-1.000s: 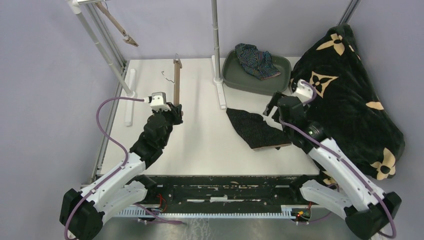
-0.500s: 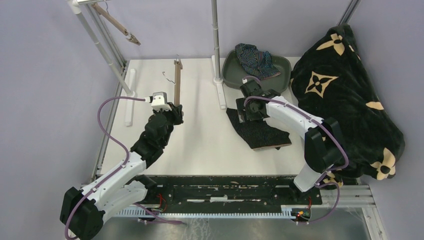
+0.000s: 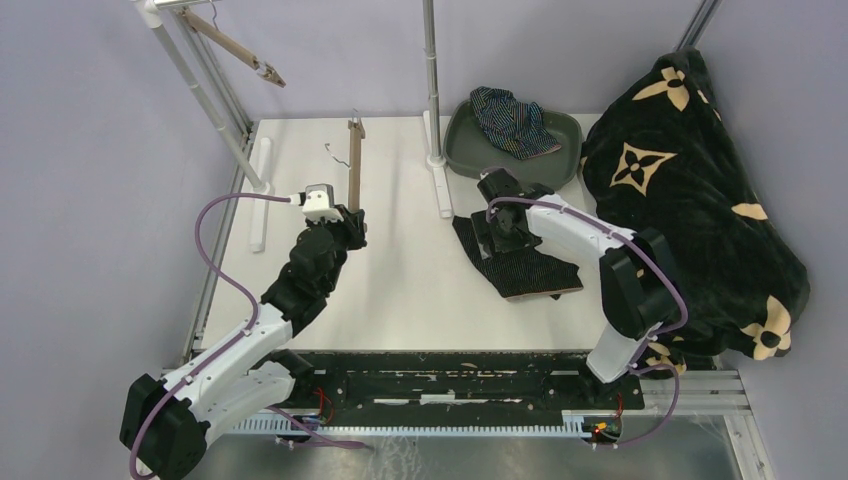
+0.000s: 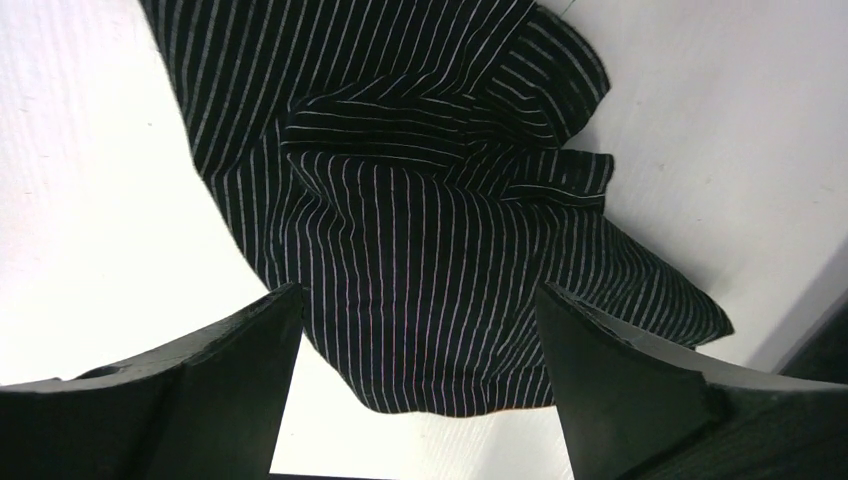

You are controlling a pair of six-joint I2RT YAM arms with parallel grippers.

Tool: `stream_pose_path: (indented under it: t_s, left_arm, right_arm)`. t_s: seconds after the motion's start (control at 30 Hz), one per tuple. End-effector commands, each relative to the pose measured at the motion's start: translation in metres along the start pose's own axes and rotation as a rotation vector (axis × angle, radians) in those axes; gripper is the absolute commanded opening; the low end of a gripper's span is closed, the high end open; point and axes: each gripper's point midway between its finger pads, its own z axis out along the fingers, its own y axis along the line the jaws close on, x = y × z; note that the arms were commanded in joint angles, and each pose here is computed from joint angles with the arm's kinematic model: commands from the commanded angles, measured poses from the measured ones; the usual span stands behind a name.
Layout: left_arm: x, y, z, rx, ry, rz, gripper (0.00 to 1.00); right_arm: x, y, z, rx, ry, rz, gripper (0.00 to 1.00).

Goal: Clip the underwear to the hanger
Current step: Clamp the underwear onto the hanger.

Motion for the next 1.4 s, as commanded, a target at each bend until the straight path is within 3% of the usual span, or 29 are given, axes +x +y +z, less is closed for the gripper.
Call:
stream_pose_path:
  t_s: [0.0, 0.27, 0.47, 0.63, 0.8, 0.9, 0.97, 1.03, 1.17, 1.37]
  left_arm:
    - [-0.04, -0.012, -0.001, 0.025, -0.11, -0.059, 0.03]
    - [-0.042, -0.009, -0.003, 0.011, -0.116, -0.051, 0.03]
    - [-0.044, -0.007, -0.005, 0.005, -0.12, -0.049, 0.03]
    - [-0.045, -0.006, -0.007, 0.004, -0.125, -0.049, 0.03]
    - [-0.047, -0.005, -0.009, 0.005, -0.132, -0.051, 0.03]
    - [-0.047, -0.005, -0.009, 0.004, -0.133, -0.049, 0.03]
    - [-0.047, -0.004, -0.009, 0.001, -0.133, -0.045, 0.03]
    - [-0.048, -0.003, -0.009, -0.005, -0.134, -0.042, 0.03]
    - [-0.049, -0.002, -0.01, -0.008, -0.137, -0.043, 0.03]
    - [-0.05, -0.002, -0.012, -0.005, -0.14, -0.045, 0.03]
  right_arm:
    - [0.01, 0.005, 0.017, -0.006, 0.046, -0.005, 0.94]
    - [0.015, 0.011, 0.04, -0.012, 0.075, 0.025, 0.9]
    - [0.009, 0.03, 0.062, -0.071, 0.071, 0.192, 0.73]
    - [-0.004, 0.045, 0.079, -0.129, 0.021, 0.463, 0.67]
    - [-0.019, 0.04, 0.087, -0.103, -0.075, 0.794, 0.68]
    - [-0.031, 0.026, 0.081, -0.086, -0.198, 1.019, 0.69]
    - [-0.057, 0.026, 0.069, -0.185, -0.337, 1.13, 0.69]
    - [-0.086, 0.026, 0.045, -0.226, -0.451, 1.103, 0.71]
    - [-0.116, 0.024, 0.0, -0.153, -0.513, 0.864, 0.77]
    - [-0.109, 0.011, -0.052, -0.078, -0.521, 0.523, 0.82]
